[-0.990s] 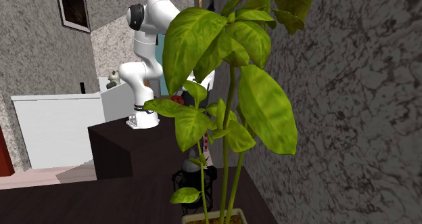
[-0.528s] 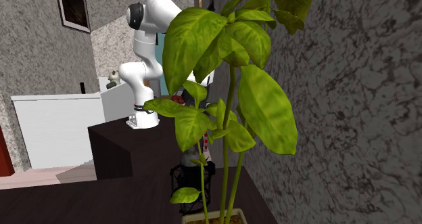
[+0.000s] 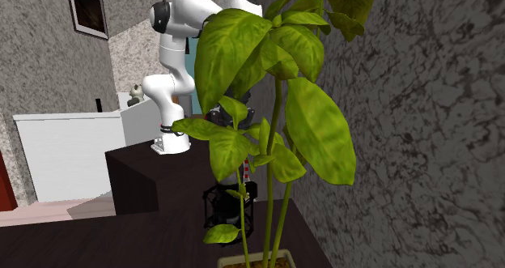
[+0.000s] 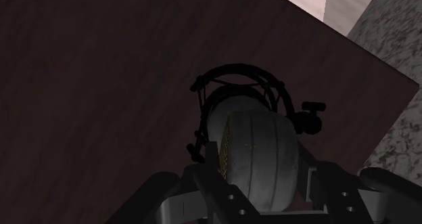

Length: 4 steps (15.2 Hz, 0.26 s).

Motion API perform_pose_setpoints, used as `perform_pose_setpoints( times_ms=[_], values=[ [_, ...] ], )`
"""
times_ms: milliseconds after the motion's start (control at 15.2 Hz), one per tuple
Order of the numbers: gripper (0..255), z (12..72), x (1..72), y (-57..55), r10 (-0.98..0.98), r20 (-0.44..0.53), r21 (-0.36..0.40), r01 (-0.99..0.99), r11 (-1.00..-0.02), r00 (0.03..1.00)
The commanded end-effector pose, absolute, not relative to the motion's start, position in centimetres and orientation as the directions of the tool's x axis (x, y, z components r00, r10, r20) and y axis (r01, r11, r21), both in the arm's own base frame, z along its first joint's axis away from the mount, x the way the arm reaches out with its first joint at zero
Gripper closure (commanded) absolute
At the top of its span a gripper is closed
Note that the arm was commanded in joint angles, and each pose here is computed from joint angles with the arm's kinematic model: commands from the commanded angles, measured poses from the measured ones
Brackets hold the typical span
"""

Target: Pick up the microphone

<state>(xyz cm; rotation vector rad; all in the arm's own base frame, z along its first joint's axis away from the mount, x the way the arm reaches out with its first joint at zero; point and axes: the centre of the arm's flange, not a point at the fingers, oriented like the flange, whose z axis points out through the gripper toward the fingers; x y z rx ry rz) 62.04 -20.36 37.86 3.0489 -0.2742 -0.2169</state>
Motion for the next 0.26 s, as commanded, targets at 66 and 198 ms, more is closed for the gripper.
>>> perform_pose_setpoints(
  times_ms=[66,198],
  values=[
    [255,39.48,62.19,-20.38,-0.183,-0.132,0.085,-0.173,-0.981,0.974],
    [255,39.56,62.19,-20.38,-0.183,-0.132,0.085,-0.173,-0.981,0.974]
  ],
)
